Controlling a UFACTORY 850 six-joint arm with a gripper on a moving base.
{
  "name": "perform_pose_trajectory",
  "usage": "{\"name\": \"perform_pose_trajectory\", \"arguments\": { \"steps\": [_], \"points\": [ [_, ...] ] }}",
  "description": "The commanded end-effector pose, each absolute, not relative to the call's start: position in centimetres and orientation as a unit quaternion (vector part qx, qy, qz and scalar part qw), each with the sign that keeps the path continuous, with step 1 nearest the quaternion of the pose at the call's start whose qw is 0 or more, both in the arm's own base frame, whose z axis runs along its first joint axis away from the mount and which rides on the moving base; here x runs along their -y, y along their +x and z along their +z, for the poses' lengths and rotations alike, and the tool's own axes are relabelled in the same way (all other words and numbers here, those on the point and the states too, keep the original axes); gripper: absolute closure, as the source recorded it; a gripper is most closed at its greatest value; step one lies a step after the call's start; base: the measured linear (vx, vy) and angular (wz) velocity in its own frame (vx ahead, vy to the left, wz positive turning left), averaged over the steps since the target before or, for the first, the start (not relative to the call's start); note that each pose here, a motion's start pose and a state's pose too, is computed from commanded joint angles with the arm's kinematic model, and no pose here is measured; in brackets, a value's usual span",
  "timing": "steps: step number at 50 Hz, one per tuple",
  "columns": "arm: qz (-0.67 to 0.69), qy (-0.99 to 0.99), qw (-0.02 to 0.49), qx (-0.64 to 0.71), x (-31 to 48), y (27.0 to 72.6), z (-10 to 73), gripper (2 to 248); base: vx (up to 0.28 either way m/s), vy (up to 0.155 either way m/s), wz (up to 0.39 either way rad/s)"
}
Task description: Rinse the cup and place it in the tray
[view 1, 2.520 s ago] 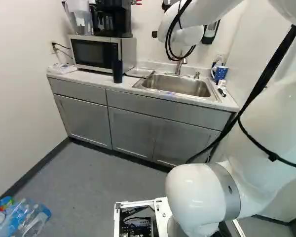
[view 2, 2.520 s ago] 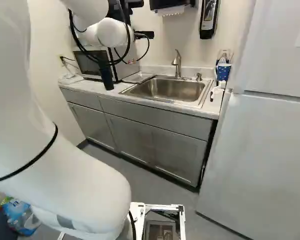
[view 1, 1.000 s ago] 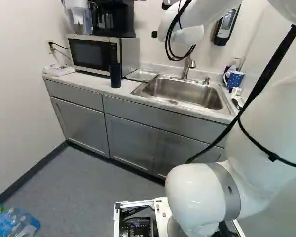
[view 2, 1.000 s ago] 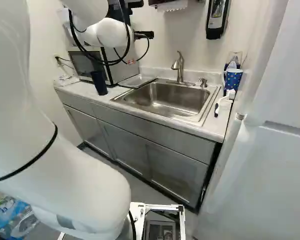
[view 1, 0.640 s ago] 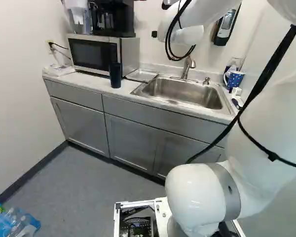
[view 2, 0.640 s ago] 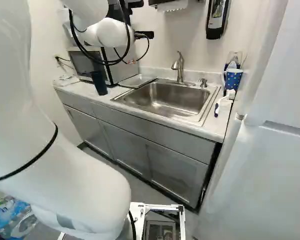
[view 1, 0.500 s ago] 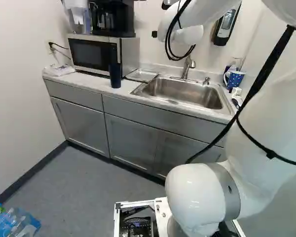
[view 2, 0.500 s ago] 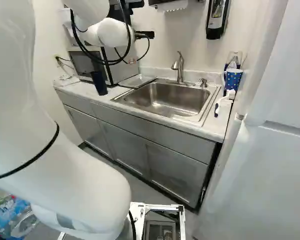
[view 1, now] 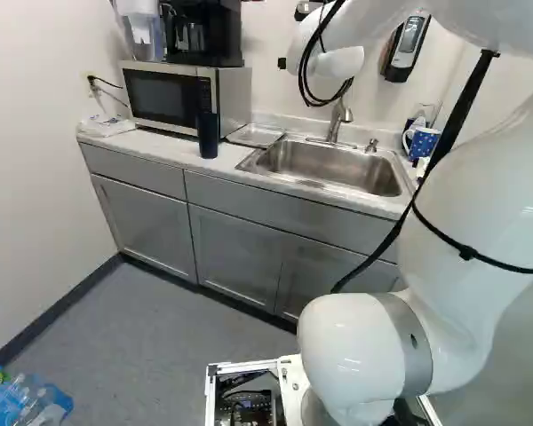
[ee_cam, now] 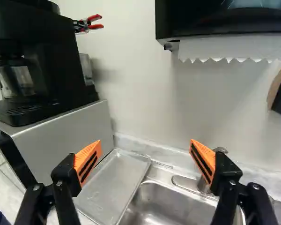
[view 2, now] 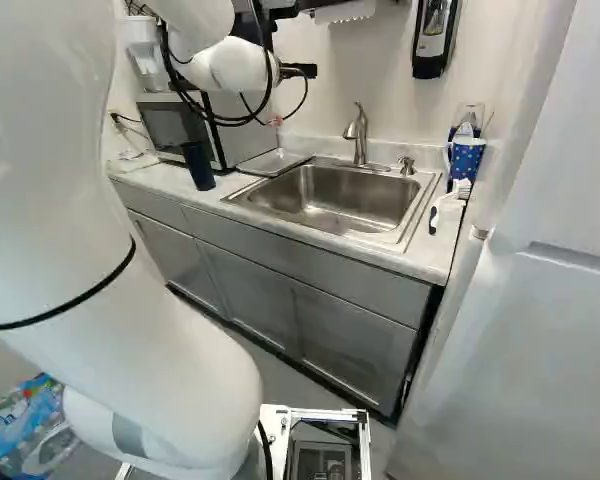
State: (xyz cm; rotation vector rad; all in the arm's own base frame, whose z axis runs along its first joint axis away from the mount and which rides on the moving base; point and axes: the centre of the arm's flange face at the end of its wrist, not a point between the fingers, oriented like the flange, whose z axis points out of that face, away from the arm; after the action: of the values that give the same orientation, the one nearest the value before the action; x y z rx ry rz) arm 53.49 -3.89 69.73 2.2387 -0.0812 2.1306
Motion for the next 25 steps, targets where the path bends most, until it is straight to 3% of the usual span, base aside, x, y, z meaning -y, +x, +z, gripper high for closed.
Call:
{"name": "perform_pose_trajectory", "arguments": {
  "steps": [25],
  "points": [
    [0.659, 0.75, 0.036, 0.041, 6.2, 56.6, 68.9, 3, 0.0, 0.0, 0.0]
  ]
}}
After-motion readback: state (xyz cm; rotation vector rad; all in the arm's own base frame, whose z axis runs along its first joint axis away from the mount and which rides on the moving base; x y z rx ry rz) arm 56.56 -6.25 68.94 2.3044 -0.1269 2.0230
